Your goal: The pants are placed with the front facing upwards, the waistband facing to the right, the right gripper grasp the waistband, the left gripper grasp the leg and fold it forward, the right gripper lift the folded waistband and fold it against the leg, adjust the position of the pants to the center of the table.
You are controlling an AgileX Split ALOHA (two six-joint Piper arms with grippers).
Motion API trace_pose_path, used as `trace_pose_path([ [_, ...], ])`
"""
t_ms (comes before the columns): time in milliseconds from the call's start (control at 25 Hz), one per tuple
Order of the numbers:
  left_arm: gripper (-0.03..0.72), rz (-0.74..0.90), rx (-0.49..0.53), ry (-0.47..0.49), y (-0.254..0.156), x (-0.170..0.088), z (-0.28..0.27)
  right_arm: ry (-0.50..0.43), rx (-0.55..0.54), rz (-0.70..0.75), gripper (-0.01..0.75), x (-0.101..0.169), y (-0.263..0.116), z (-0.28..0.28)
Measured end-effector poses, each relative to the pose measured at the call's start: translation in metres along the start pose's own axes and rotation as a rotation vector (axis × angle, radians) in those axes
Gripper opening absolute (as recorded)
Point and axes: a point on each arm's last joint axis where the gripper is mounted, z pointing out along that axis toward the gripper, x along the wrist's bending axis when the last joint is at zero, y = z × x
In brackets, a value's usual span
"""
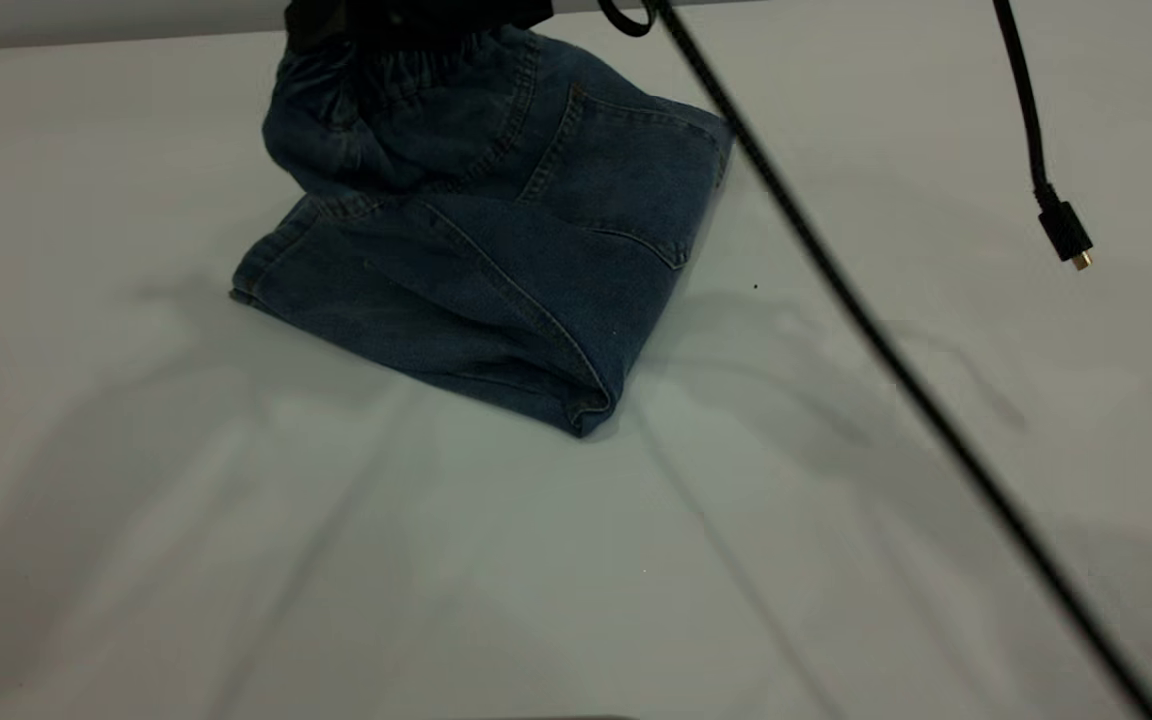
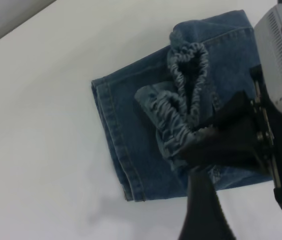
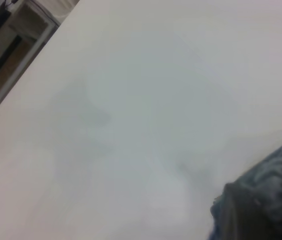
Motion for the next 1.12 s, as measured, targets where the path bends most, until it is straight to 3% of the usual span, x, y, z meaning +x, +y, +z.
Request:
trace_pose_path([
  [280,0.41,-0.015,0.006,-0.023,-0.001,-0.002,0.0,0.013,-0.004,0.001,0.461,0.001,0.001,0.0],
  [400,0.41,-0.023,0.003,-0.032,0.0,-0.003,0.0,0.048,0.018,0.0,0.554,0.004,-0.001,0.0],
  [560,0.41,-0.025,0.001,-0.037,0.0,-0.003,0.0,0.036,0.106,0.015,0.566,0.009,-0.003,-0.005],
  [720,0.41,-0.02,-0.012,-0.034,0.001,-0.004,-0.006,-0.05,0.24,0.03,0.534,0.016,0.002,-0.01],
  [880,0.41,-0.008,-0.088,-0.015,0.004,-0.008,-0.037,-0.203,0.39,0.014,0.519,0.019,0.008,-0.017],
  [960,0.41,0.0,-0.13,-0.004,0.005,-0.011,-0.055,-0.297,0.433,0.02,0.517,0.023,0.012,-0.02],
  [1120,0.41,0.012,-0.191,0.011,0.003,-0.016,-0.083,-0.4,0.458,0.034,0.516,0.038,0.016,-0.014],
])
